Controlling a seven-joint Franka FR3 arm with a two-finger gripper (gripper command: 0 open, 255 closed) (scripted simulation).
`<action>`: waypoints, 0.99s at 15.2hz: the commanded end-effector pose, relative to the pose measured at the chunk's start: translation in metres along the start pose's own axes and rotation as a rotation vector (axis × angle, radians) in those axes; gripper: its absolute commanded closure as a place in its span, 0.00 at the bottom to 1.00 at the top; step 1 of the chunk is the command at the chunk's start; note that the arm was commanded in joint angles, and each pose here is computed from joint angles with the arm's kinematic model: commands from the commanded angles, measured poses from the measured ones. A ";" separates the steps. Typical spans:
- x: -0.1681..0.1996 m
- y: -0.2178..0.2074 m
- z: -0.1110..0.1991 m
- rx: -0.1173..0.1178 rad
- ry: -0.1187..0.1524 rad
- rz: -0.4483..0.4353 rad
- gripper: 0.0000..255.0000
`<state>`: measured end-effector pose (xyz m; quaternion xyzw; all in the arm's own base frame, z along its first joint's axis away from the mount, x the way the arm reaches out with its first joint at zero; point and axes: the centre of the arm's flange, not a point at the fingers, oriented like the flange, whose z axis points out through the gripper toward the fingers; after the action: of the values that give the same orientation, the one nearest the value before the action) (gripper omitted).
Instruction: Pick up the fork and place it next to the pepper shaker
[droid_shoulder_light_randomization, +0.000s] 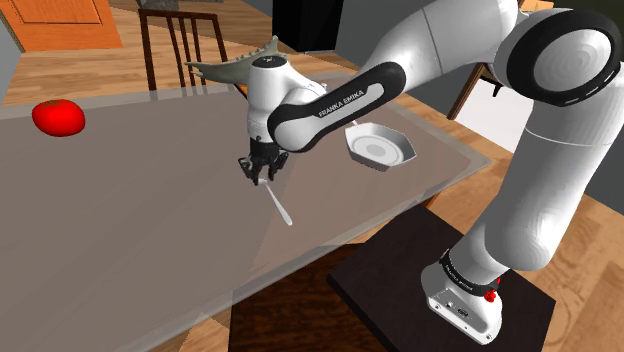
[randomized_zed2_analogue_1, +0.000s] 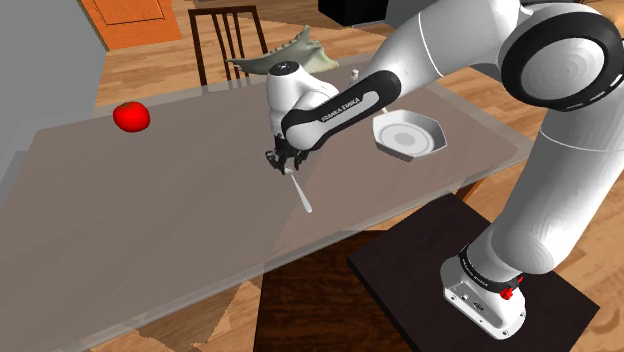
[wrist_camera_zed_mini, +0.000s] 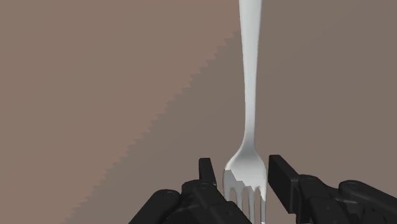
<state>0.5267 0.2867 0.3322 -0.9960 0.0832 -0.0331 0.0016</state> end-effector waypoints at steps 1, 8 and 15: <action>-0.002 -0.004 0.004 0.011 0.000 -0.006 1.00; -0.002 -0.005 -0.012 0.011 0.000 -0.007 1.00; 0.001 -0.005 -0.048 0.011 0.000 -0.007 1.00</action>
<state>0.5247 0.2921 0.3728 -0.9962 0.0797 -0.0337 0.0069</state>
